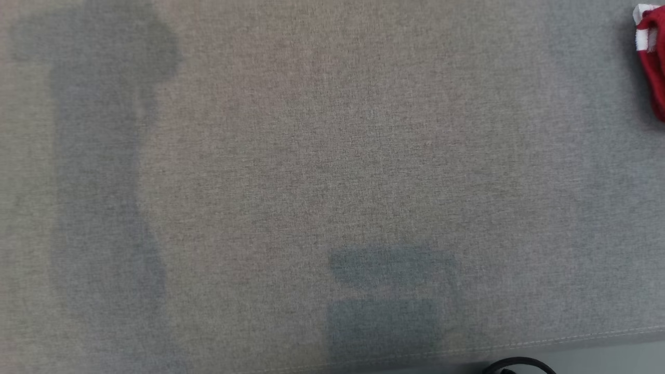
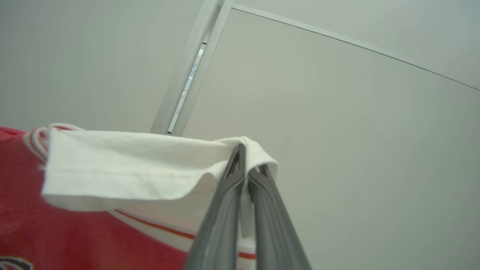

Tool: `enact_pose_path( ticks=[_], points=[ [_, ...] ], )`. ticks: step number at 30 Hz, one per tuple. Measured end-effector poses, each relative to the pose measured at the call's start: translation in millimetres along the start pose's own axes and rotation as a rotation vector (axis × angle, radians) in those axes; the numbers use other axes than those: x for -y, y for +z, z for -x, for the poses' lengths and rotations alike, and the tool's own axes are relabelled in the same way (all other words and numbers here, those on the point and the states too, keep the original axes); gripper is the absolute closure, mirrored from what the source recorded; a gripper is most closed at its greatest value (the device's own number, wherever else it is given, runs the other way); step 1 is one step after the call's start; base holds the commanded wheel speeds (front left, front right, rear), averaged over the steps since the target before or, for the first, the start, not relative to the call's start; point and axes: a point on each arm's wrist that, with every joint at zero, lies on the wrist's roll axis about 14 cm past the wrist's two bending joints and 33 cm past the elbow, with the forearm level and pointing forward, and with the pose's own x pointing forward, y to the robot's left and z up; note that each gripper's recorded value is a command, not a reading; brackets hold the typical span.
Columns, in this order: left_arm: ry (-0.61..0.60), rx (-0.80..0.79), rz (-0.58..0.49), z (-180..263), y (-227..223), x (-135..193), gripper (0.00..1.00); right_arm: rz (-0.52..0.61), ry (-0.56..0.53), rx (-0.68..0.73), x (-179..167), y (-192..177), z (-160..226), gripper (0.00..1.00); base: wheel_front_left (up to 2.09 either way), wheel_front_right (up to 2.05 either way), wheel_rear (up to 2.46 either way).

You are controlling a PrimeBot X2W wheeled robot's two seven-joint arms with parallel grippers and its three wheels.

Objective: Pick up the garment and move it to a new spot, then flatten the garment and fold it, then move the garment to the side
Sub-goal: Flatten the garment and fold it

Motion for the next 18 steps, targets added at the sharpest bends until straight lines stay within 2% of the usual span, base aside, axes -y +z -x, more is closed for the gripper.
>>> enact_pose_path(
  ticks=[4, 7, 10, 14, 18],
  points=[
    [0.004, 0.053, -0.028, -17, -5, 6, 1.00, 0.062, -0.032, 0.077, 6, 4, -9, 1.00, 0.00, 0.00, 0.00],
    [-0.014, 0.008, -0.012, -15, -35, 18, 1.00, 0.050, -0.044, 0.019, 2, -32, 5, 1.00, 0.00, 0.00, 0.00],
    [-0.022, -0.081, 0.038, 4, -82, 38, 1.00, 0.004, -0.022, -0.105, -15, -89, 36, 1.00, 0.00, 0.00, 0.00],
    [-0.043, -0.266, 0.141, 60, -159, 77, 1.00, -0.073, 0.027, -0.250, -44, -147, 90, 1.00, 0.00, 0.00, 0.00],
    [-0.007, -0.391, 0.299, 121, -192, 106, 1.00, -0.183, 0.063, -0.414, -69, -183, 163, 1.00, 0.00, 0.00, 0.00]
  ],
)
